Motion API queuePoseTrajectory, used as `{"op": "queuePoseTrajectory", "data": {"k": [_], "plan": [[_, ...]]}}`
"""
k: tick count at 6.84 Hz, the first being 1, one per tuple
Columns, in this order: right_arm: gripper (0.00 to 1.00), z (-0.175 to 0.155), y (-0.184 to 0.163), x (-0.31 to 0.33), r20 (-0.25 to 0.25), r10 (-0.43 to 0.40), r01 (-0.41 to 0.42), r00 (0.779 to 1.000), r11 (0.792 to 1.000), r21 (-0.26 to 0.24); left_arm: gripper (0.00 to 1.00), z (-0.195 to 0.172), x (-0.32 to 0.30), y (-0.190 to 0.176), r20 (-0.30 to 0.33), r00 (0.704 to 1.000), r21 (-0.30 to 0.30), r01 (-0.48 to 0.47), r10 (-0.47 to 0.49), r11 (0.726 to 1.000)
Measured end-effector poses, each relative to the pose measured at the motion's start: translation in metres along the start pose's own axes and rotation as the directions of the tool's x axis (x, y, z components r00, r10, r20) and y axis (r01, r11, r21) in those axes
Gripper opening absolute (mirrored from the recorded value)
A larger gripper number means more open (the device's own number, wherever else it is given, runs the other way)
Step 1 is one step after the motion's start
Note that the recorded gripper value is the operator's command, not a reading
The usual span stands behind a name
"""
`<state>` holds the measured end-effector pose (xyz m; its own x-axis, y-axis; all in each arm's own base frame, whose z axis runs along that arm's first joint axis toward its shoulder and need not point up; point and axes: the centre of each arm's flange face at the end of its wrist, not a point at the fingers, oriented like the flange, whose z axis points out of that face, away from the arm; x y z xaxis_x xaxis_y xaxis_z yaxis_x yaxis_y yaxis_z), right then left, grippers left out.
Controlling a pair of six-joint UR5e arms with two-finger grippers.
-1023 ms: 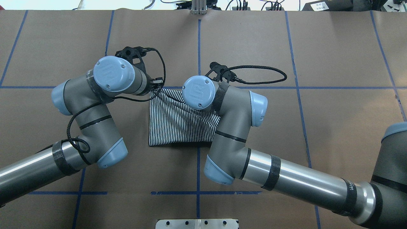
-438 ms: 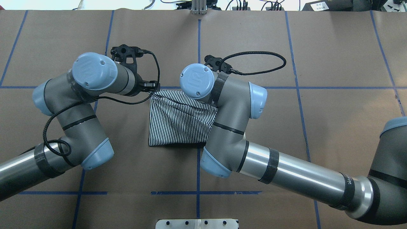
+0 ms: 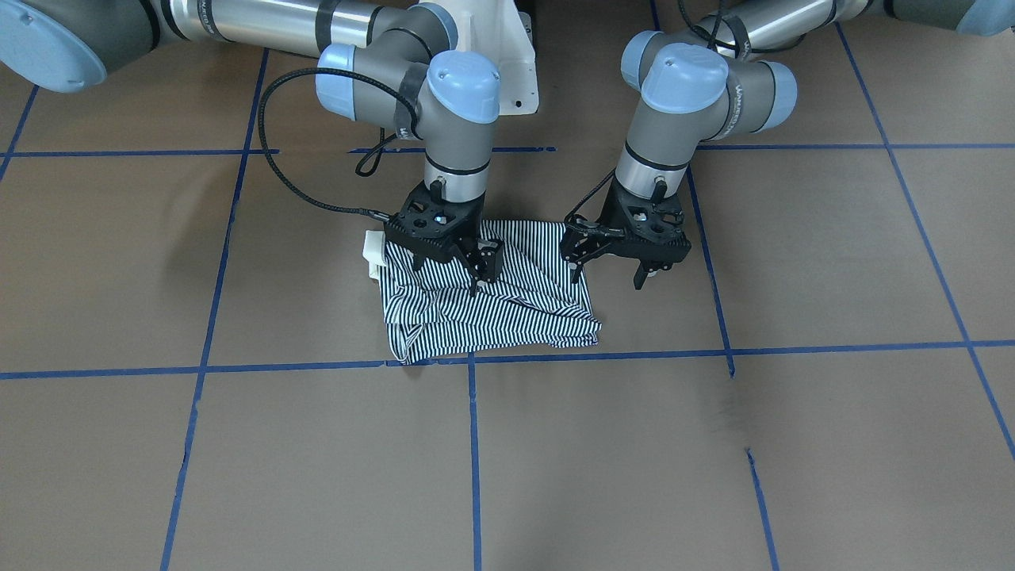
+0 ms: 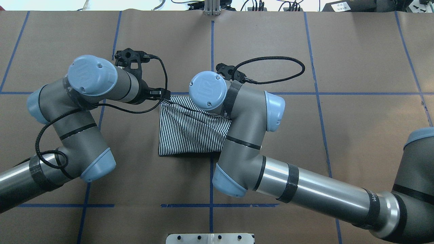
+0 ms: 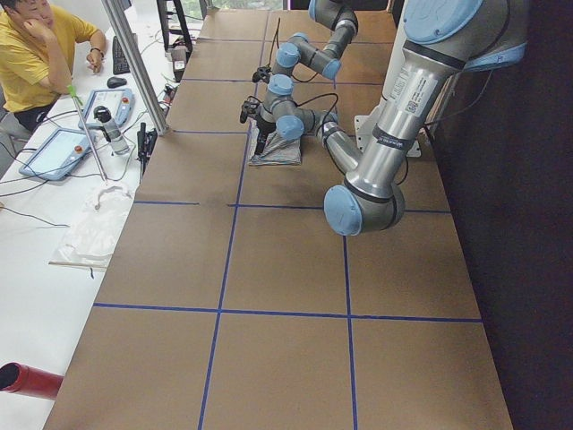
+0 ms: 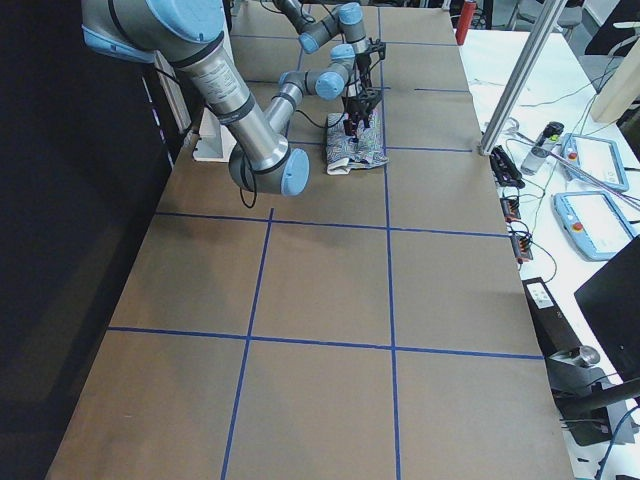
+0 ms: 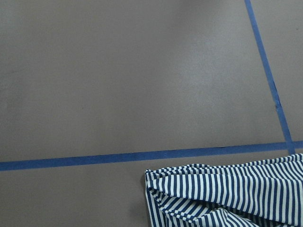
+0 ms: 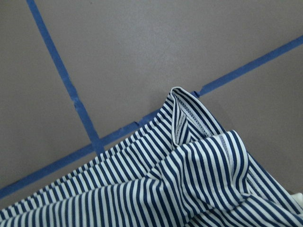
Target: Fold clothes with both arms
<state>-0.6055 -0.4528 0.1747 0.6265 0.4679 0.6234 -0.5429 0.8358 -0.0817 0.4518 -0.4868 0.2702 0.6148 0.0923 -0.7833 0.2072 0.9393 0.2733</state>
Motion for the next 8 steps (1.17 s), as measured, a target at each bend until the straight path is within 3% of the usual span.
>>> {"op": "queuePoseTrajectory", "data": {"k": [3, 5, 8], "plan": [[1.0, 0.03, 0.022, 0.006, -0.078, -0.148, 0.149, 0.986, 0.989, 0.0, 1.0, -0.002, 0.0, 0.001, -0.004, 1.0, 0.001, 0.003, -0.003, 1.0], [1.0, 0.05, 0.017, 0.006, -0.12, -0.198, 0.2, 0.973, 0.98, 0.0, 1.0, -0.002, 0.0, 0.001, -0.005, 1.0, 0.0, 0.003, -0.003, 1.0], [1.0, 0.073, -0.065, -0.006, -0.196, -0.2, 0.209, 0.96, 0.977, 0.028, 1.0, -0.003, 0.001, 0.001, -0.007, 1.0, -0.001, 0.003, -0.003, 1.0]]}}
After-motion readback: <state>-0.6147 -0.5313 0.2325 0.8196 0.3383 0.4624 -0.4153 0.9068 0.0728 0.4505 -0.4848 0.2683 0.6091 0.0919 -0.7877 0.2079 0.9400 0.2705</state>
